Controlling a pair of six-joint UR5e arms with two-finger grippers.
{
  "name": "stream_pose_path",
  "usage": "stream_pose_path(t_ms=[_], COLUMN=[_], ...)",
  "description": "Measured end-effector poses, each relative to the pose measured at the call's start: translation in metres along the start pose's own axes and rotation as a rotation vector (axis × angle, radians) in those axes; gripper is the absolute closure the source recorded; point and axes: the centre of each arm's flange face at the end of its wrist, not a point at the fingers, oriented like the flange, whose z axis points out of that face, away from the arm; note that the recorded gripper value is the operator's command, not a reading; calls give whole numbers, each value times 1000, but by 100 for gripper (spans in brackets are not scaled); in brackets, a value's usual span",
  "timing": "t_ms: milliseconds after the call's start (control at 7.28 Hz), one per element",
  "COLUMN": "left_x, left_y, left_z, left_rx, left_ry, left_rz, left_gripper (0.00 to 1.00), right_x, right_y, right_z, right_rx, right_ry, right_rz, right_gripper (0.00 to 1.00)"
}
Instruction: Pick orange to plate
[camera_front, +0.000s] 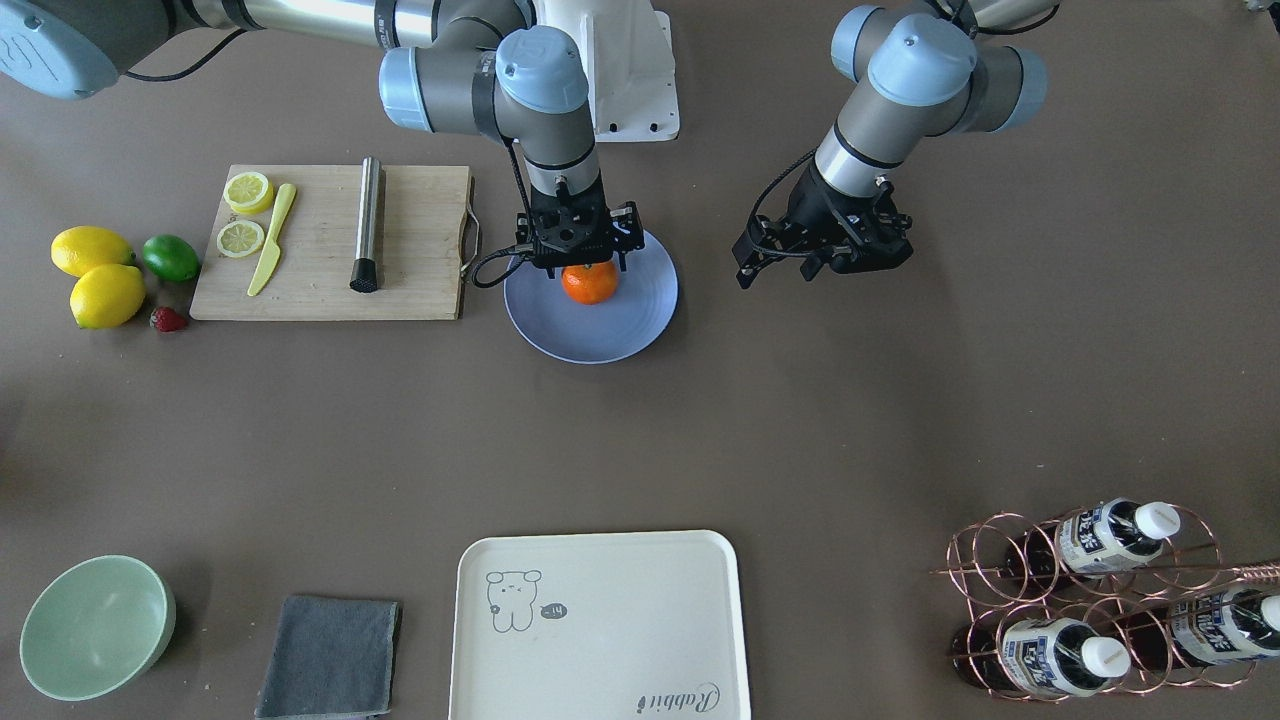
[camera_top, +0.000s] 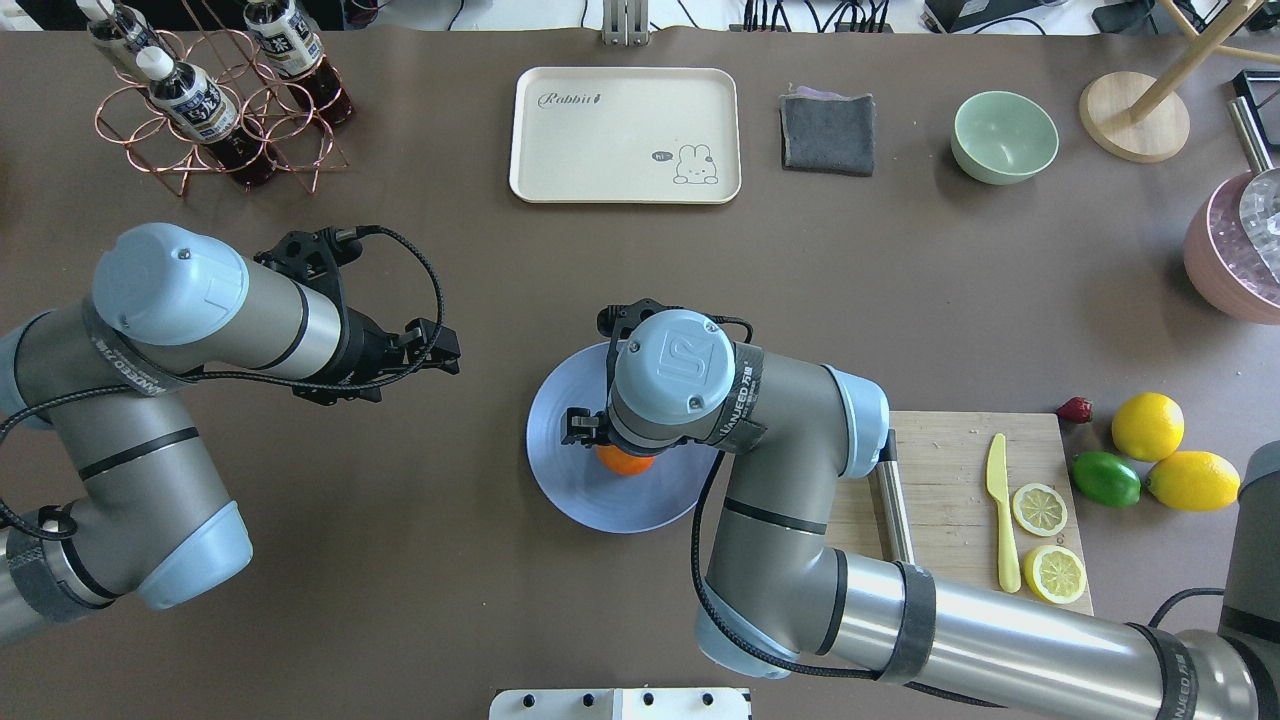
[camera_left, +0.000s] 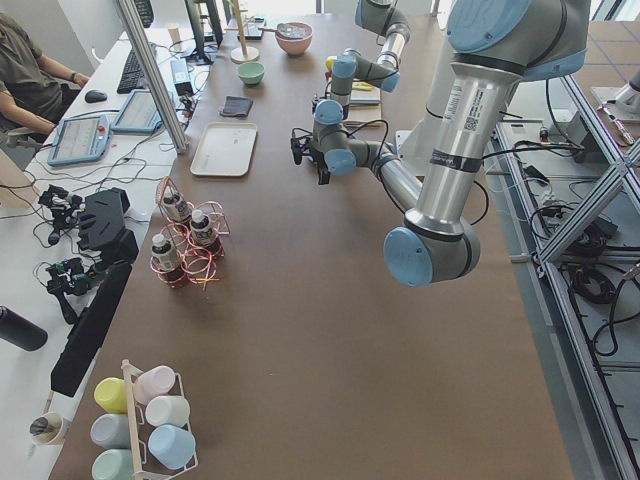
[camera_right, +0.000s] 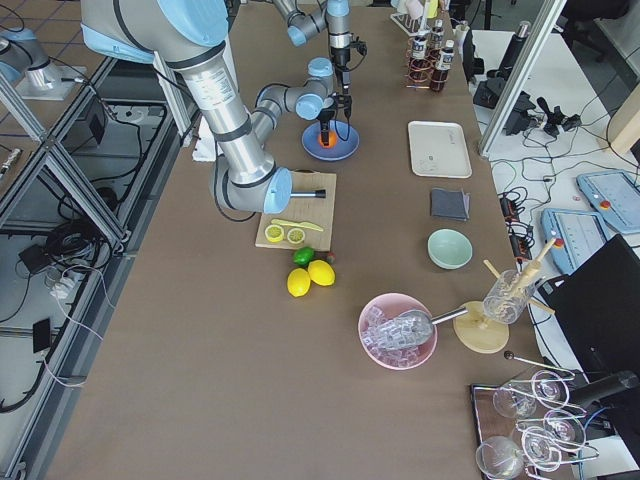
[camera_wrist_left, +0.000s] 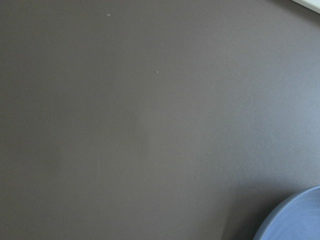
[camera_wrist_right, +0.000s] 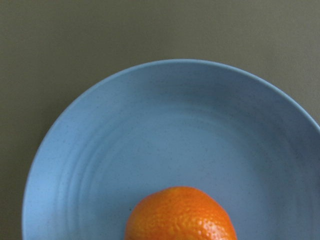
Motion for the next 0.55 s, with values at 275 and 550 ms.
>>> stream_pose_path(t_ms=[275, 550], left_x=[-13, -81], left_y=[-30, -71], left_z=[-29, -73], left_rx=[-15, -23], left_ry=[17, -6], left_rz=[31, 140], left_gripper=[3, 3], right_x=[39, 152], right_y=[-48, -106], right_z=[-48, -103], right_rx=[-14, -28], right_ry=[-13, 14], right_rz=[41, -25], right_gripper=[0, 0])
